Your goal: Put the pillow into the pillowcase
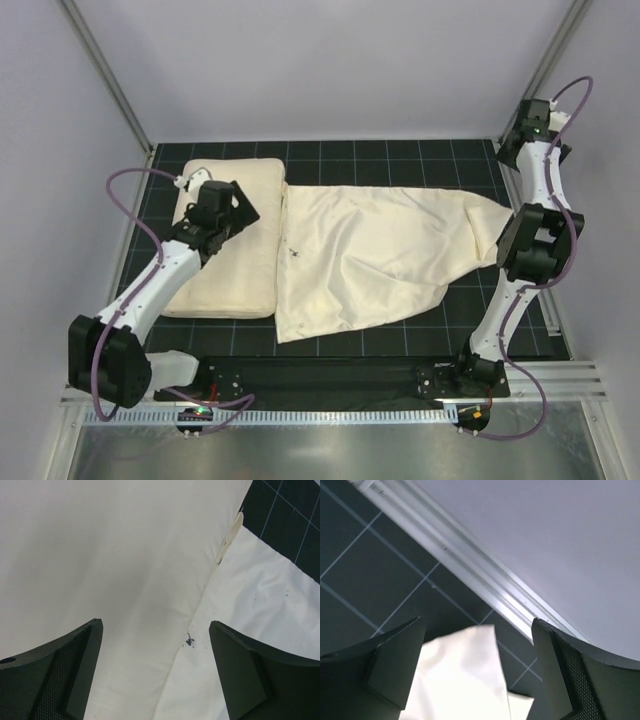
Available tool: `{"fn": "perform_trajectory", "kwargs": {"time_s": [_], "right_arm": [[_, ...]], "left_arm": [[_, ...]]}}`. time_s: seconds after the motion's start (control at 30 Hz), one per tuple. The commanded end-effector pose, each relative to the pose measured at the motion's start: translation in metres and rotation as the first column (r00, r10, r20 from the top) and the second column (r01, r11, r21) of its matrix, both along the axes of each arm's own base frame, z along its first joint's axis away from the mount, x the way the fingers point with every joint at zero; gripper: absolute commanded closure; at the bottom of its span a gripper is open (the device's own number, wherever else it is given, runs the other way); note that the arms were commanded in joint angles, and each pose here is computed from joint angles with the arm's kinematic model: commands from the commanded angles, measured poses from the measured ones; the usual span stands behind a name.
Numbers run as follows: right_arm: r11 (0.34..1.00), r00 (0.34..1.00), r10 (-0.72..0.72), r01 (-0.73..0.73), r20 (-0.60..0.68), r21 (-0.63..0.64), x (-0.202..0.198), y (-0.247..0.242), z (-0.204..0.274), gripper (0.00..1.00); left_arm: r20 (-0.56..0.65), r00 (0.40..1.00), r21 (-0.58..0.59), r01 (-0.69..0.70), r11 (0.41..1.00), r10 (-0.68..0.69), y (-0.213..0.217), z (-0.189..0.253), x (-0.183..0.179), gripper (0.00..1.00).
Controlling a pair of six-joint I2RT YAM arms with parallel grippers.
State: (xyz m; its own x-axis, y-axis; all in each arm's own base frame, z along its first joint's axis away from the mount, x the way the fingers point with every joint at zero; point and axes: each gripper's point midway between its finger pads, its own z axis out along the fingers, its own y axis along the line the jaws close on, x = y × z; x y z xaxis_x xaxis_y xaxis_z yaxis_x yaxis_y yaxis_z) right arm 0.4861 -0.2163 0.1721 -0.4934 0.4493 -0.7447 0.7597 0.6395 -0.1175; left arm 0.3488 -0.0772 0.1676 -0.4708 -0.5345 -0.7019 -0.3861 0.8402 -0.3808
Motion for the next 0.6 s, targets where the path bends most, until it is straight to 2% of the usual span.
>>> {"fn": "perform_trajectory", "kwargs": {"time_s": [0.0,0.03,0.1,0.13,0.2,0.23,0.27,0.33,0.37,0.4,0.43,0.5,0.57], "right_arm": [[0.991,0.993,0.118,-0.116,-0.015,0.068,0.001,0.055,0.004,0.04],[0.985,0.989,0.151,-0.150,-0.001,0.086,-0.013,0.069,0.008,0.04],[0.967,0.972,0.224,-0.231,0.078,0.109,-0.011,0.095,0.016,0.04],[0.940,0.953,0.282,-0.297,0.107,0.166,-0.024,0.116,0.016,0.04],[0.901,0.916,0.361,-0.391,0.176,0.188,-0.028,0.147,0.023,0.04],[0.863,0.896,0.410,-0.442,0.171,0.246,-0.040,0.167,0.005,0.04],[0.839,0.865,0.441,-0.492,0.237,0.235,-0.043,0.180,0.021,0.04],[0.746,0.804,0.533,-0.594,0.263,0.301,-0.058,0.224,0.006,0.04],[0.723,0.779,0.554,-0.625,0.293,0.296,-0.062,0.236,0.012,0.04],[0.678,0.747,0.601,-0.665,0.284,0.314,-0.073,0.263,0.003,0.04],[0.656,0.725,0.623,-0.689,0.292,0.309,-0.076,0.275,0.003,0.04],[0.610,0.684,0.672,-0.729,0.285,0.310,-0.088,0.301,-0.001,0.04],[0.592,0.666,0.689,-0.745,0.287,0.307,-0.093,0.311,-0.002,0.04]], "left_arm": [[-0.022,0.998,0.048,0.061,0.997,-0.060,-0.011,0.012,0.011,0.09],[-0.025,0.995,0.058,0.097,0.994,-0.096,-0.016,0.016,0.014,0.07],[-0.085,0.989,0.103,0.134,0.986,-0.125,-0.023,0.005,0.011,0.07],[-0.076,0.987,0.138,0.151,0.979,-0.142,-0.025,0.015,0.015,0.01],[-0.150,0.977,0.219,0.181,0.959,-0.150,-0.030,0.011,0.006,0.00],[-0.182,0.974,0.289,0.181,0.940,-0.132,-0.027,0.005,0.009,0.00],[-0.172,0.972,0.308,0.206,0.929,-0.159,-0.040,0.016,0.012,0.00],[-0.244,0.956,0.342,0.243,0.908,-0.164,-0.047,0.002,0.013,0.00],[-0.254,0.948,0.337,0.273,0.901,-0.192,-0.055,0.003,0.016,0.00],[-0.278,0.939,0.331,0.291,0.897,-0.202,-0.059,-0.004,0.018,0.00],[-0.335,0.921,0.339,0.313,0.887,-0.197,-0.059,-0.019,0.017,0.00],[-0.372,0.910,0.357,0.324,0.876,-0.185,-0.058,-0.029,0.018,0.00],[-0.419,0.896,0.392,0.323,0.862,-0.146,-0.051,-0.049,0.019,0.00]]}}
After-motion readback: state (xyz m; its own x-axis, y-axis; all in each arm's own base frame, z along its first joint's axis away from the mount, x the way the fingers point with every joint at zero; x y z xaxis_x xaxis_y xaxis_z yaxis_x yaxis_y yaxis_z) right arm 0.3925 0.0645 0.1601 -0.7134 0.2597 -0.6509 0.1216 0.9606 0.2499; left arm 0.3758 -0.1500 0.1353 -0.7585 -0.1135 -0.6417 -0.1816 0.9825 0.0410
